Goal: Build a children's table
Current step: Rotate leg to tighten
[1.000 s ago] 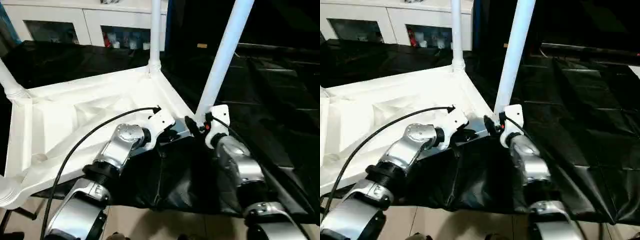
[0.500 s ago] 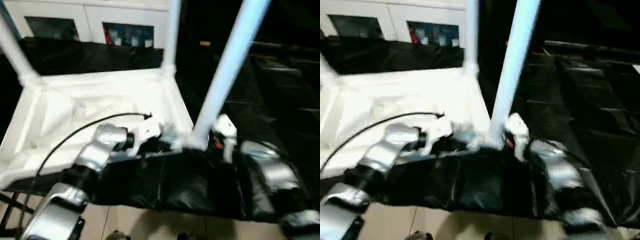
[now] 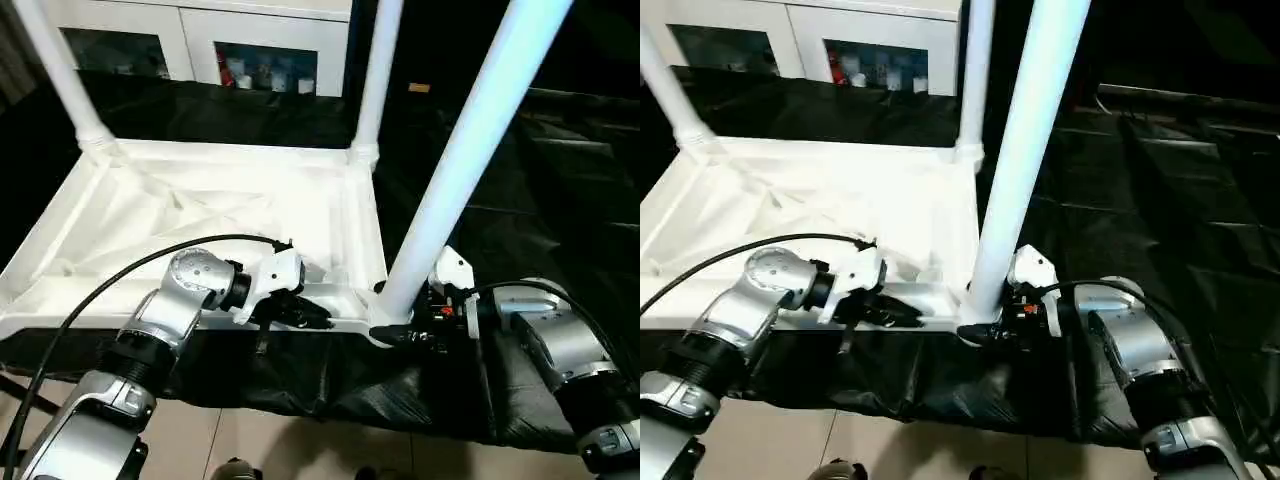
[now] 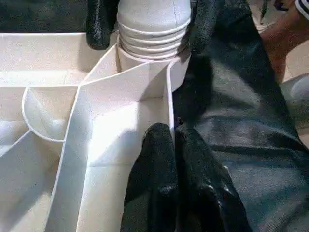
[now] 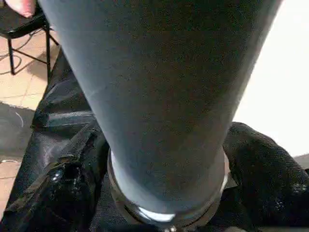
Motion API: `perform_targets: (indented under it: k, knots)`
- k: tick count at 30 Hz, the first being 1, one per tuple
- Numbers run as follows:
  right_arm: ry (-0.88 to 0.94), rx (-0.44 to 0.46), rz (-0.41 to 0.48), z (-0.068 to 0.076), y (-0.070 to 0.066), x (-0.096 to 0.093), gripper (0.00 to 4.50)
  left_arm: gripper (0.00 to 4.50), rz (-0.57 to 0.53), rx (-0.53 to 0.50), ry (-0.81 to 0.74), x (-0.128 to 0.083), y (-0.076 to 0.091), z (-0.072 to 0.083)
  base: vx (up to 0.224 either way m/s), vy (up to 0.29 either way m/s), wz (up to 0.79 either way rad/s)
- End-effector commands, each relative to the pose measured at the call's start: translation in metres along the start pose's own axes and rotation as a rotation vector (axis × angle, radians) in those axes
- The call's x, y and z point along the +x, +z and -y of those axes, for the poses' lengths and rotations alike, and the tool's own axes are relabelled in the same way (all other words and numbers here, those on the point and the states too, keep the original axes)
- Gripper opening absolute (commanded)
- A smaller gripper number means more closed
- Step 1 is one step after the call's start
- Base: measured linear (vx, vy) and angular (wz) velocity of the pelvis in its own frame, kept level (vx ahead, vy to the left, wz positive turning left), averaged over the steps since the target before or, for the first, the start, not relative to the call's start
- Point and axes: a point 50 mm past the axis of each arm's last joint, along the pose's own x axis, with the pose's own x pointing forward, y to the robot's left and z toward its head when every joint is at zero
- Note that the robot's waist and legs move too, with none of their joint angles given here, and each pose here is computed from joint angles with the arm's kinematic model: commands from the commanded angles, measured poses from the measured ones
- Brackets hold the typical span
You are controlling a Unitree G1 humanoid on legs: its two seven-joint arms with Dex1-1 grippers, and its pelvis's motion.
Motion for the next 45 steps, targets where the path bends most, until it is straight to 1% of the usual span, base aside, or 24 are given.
perform_targets:
  k: [1,2,3,4,8,9,10,11,18,20,21,23,25,30,31,32,33,35,36,39,42,43,44,45]
  knots:
    - [0.021,-0.011,-0.023,-0.001,0.001,-0.001,3.53,0.0,0.0,0.028,-0.05,0.006,0.004,0.004,0.0,0.0,0.0]
    - [0.02,-0.007,-0.018,-0.002,0.0,0.0,3.38,0.0,0.008,0.02,-0.046,0.006,0.004,0.004,0.0,0.0,0.0]
    - [0.007,0.006,-0.001,-0.002,0.0,0.001,3.38,0.0,0.02,0.007,-0.035,0.006,0.004,0.003,0.0,0.0,0.0]
    - [-0.014,0.024,0.022,-0.003,0.001,0.002,3.23,0.0,0.032,-0.005,-0.021,0.006,0.005,0.002,0.0,0.0,0.0]
    - [-0.061,0.054,0.043,-0.003,-0.001,0.006,3.08,0.0,0.032,-0.025,0.024,0.009,0.006,-0.001,0.0,0.0,0.0]
    - [-0.143,0.074,0.039,-0.002,-0.007,0.013,2.97,0.0,-0.001,-0.054,0.088,0.015,0.004,-0.006,0.0,0.0,0.0]
    - [-0.172,0.079,0.038,-0.001,-0.008,0.015,2.89,0.0,-0.013,-0.059,0.105,0.017,0.003,-0.007,0.0,0.0,0.0]
    - [-0.251,0.094,0.043,0.002,-0.01,0.021,2.89,0.0,-0.016,-0.071,0.134,0.022,0.003,-0.009,0.0,0.0,0.0]
    - [-0.251,0.094,0.043,0.002,-0.01,0.021,2.89,0.0,-0.016,-0.071,0.134,0.022,0.003,-0.009,0.0,0.0,0.0]
    - [-0.302,0.104,0.047,0.005,-0.011,0.024,2.79,0.0,-0.015,-0.078,0.15,0.025,0.003,-0.01,0.0,0.0,0.0]
    - [-0.595,0.225,0.103,0.014,-0.013,0.055,2.79,0.0,0.024,-0.123,0.282,0.057,0.019,-0.02,0.0,0.0,0.0]
    - [-0.72,0.285,0.122,0.016,-0.012,0.071,2.79,0.0,0.044,-0.138,0.337,0.073,0.031,-0.024,0.0,0.0,0.0]
    - [-0.729,0.291,0.151,0.016,-0.007,0.076,2.79,0.0,0.061,-0.131,0.34,0.08,0.036,-0.024,0.0,0.0,0.0]
    - [-0.71,0.263,0.175,0.014,0.0,0.084,2.79,0.0,0.079,-0.121,0.32,0.085,0.04,-0.019,0.0,0.0,0.0]
    - [-0.708,0.267,0.182,0.013,0.001,0.085,3.11,0.0,0.074,-0.121,0.324,0.085,0.039,-0.019,0.0,0.0,0.0]
    - [-0.693,0.279,0.192,0.012,0.001,0.085,3.11,0.0,0.07,-0.12,0.326,0.084,0.037,-0.018,0.0,0.0,0.0]
    - [-0.683,0.285,0.2,0.012,0.002,0.086,3.44,0.0,0.067,-0.12,0.329,0.083,0.036,-0.018,0.0,0.0,0.0]
    - [-0.69,0.289,0.208,0.012,0.002,0.087,3.47,0.0,0.058,-0.122,0.343,0.081,0.033,-0.018,0.0,0.0,0.0]
    - [-0.686,0.281,0.213,0.011,0.002,0.085,3.66,0.0,0.053,-0.12,0.346,0.079,0.031,-0.018,0.0,0.0,0.0]
    - [-0.679,0.271,0.217,0.011,0.003,0.083,3.81,0.0,0.049,-0.114,0.346,0.077,0.028,-0.017,0.0,0.0,0.0]
    - [-0.648,0.21,0.203,0.014,0.001,0.062,4.14,0.0,0.054,-0.07,0.301,0.063,0.022,-0.013,0.0,0.0,0.0]
    - [-0.643,0.192,0.197,0.015,0.001,0.056,4.27,0.0,0.051,-0.062,0.291,0.059,0.02,-0.012,0.0,0.0,0.0]
    - [-0.642,0.19,0.196,0.015,0.001,0.056,4.34,0.0,0.051,-0.061,0.29,0.059,0.02,-0.012,0.0,0.0,0.0]
    - [-0.628,0.167,0.189,0.016,0.001,0.049,4.39,0.0,0.049,-0.057,0.276,0.055,0.018,-0.011,0.0,0.0,0.0]
